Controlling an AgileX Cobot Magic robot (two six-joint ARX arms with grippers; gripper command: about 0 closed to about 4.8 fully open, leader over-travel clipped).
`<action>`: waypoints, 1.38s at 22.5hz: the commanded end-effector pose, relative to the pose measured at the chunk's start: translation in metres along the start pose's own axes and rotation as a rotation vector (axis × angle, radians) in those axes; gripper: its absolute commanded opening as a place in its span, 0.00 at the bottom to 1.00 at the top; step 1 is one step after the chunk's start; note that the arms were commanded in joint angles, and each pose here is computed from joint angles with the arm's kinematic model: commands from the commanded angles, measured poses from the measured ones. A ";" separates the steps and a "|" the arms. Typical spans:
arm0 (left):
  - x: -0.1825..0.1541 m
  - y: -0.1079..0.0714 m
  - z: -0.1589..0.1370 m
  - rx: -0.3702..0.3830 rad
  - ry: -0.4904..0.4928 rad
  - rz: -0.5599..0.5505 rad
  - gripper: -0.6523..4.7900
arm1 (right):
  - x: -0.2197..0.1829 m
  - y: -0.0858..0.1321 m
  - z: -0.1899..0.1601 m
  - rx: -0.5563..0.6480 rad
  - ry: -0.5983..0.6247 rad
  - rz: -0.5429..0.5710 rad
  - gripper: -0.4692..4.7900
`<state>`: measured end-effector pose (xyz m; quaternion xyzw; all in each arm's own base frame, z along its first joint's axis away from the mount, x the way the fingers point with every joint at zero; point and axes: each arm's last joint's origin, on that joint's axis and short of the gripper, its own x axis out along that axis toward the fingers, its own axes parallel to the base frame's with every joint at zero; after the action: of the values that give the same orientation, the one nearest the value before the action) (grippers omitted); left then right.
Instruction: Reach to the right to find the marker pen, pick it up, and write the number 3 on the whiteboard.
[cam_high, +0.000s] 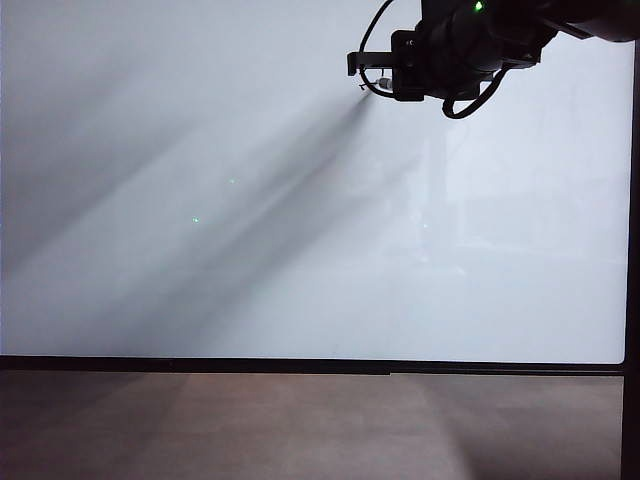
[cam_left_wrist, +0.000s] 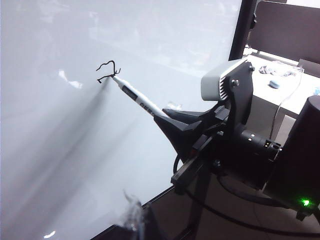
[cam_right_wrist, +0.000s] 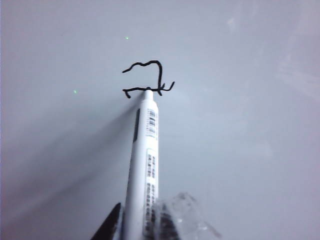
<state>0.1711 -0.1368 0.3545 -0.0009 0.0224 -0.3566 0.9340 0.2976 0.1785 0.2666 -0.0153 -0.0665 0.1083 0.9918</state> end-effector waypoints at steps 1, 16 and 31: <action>-0.001 0.000 0.002 0.008 -0.016 -0.001 0.11 | 0.000 0.000 0.005 0.012 -0.030 -0.003 0.13; -0.001 0.000 0.002 0.008 -0.016 -0.001 0.11 | 0.000 -0.001 0.004 0.010 -0.022 -0.020 0.13; -0.001 0.000 0.002 0.008 -0.016 -0.001 0.11 | -0.002 0.000 -0.008 -0.012 0.080 -0.011 0.13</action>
<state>0.1711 -0.1368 0.3545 -0.0009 0.0224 -0.3566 0.9340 0.2978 0.1780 0.2566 -0.0295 -0.0240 0.1008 0.9942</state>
